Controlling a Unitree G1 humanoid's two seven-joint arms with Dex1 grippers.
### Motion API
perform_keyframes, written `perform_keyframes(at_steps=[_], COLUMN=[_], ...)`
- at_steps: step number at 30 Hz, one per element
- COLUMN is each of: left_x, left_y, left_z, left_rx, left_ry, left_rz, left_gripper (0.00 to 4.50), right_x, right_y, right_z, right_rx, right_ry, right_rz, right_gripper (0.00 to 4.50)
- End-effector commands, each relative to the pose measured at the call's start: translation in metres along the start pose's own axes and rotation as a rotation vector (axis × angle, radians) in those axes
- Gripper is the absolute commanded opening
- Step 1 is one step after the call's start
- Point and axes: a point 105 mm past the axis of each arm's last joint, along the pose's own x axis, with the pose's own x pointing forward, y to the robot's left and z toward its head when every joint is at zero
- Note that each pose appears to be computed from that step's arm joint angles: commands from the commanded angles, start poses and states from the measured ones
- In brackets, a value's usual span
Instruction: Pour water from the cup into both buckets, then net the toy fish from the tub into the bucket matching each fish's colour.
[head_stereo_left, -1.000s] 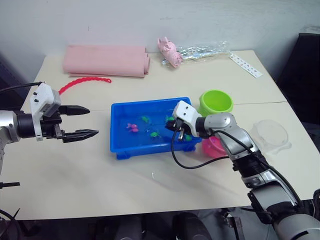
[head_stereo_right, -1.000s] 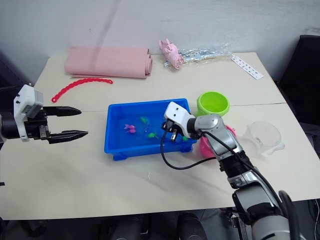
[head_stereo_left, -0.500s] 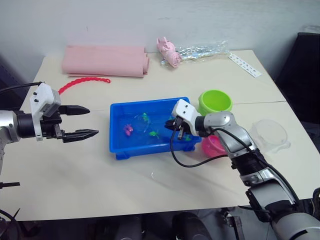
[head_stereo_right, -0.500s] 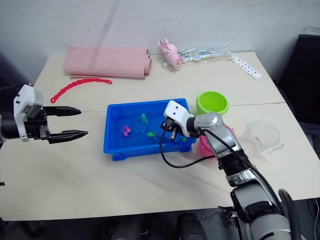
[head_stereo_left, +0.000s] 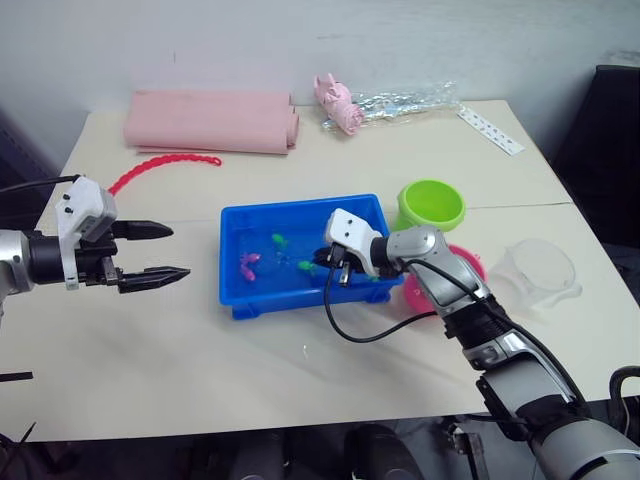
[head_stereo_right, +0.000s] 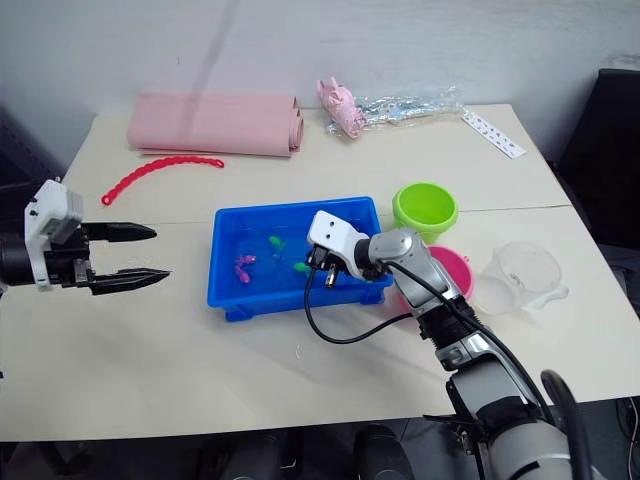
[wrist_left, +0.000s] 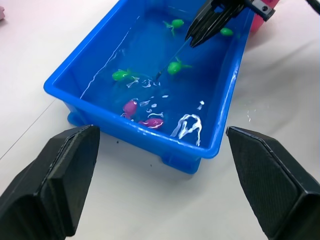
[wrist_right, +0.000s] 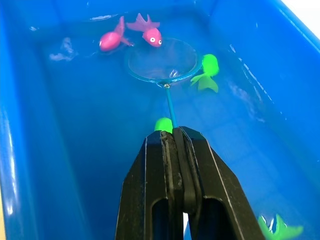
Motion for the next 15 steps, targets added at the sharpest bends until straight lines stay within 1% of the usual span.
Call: perform_keyframes(at_steps=[1, 5, 11, 15], left_x=[-0.010, -0.009, -0.008, -0.006], left_y=[0.003, 0.003, 0.004, 0.005], left_z=[0.010, 0.010, 0.011, 0.016], left_rx=[0.049, 0.048, 0.051, 0.048], left_ry=[-0.008, -0.012, -0.015, -0.043], left_rz=[0.032, 0.032, 0.032, 0.017], left_gripper=[4.43, 4.43, 4.43, 4.43], right_x=[-0.009, -0.009, -0.012, -0.025], right_y=[-0.009, -0.008, 0.002, 0.004], right_z=[0.022, 0.023, 0.024, 0.032], right_rx=[-0.022, 0.059, 0.156, 0.202], right_ry=[-0.074, -0.094, -0.108, -0.154], right_rz=[-0.038, -0.023, 0.024, 0.028], right_gripper=[0.00, 0.00, 0.00, 0.00])
